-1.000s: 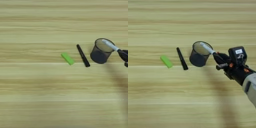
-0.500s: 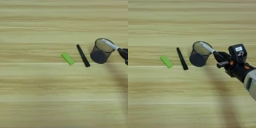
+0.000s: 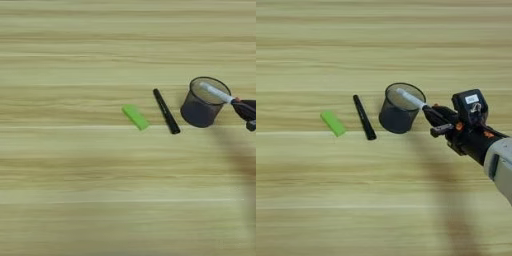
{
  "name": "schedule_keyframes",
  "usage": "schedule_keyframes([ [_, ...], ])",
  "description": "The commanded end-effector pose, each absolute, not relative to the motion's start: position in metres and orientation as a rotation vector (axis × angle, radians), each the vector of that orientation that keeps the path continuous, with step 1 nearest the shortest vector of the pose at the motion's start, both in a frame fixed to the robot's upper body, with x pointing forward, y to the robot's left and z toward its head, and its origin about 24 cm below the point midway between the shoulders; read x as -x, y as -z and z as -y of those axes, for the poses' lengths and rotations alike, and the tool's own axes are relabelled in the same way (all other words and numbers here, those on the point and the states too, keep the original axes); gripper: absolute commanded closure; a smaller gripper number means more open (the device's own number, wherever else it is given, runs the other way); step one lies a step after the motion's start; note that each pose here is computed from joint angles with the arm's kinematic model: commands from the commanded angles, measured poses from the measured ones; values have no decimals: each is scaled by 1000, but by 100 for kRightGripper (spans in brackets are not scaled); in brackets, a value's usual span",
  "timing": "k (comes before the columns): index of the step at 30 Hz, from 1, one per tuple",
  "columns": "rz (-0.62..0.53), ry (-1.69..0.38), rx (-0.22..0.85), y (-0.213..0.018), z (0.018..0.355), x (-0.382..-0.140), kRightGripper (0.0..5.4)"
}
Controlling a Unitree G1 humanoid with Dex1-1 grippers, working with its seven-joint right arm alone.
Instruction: Move the objects on the table
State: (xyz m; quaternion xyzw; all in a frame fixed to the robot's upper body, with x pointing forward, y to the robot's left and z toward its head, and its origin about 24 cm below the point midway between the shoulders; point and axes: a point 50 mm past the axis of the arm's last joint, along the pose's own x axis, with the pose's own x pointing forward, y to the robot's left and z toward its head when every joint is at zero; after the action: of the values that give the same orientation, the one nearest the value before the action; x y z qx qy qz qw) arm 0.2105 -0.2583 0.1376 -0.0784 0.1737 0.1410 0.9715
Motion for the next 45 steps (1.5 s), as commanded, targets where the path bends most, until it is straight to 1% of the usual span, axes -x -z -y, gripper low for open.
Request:
schedule_keyframes([
  [1, -243, -269, 249, -163, 259, -218, 466],
  [18, -244, -266, 252, -164, 261, -221, 466],
  [19, -243, -264, 252, -164, 261, -221, 437],
  [20, -241, -264, 252, -164, 261, -221, 421],
  [26, -235, -262, 244, -165, 261, -221, 364],
  [33, -213, -267, 227, -167, 259, -221, 280],
  [38, -194, -264, 227, -171, 259, -221, 240],
  [41, -191, -265, 226, -171, 259, -220, 202],
  [45, -189, -248, 221, -170, 262, -218, 168],
])
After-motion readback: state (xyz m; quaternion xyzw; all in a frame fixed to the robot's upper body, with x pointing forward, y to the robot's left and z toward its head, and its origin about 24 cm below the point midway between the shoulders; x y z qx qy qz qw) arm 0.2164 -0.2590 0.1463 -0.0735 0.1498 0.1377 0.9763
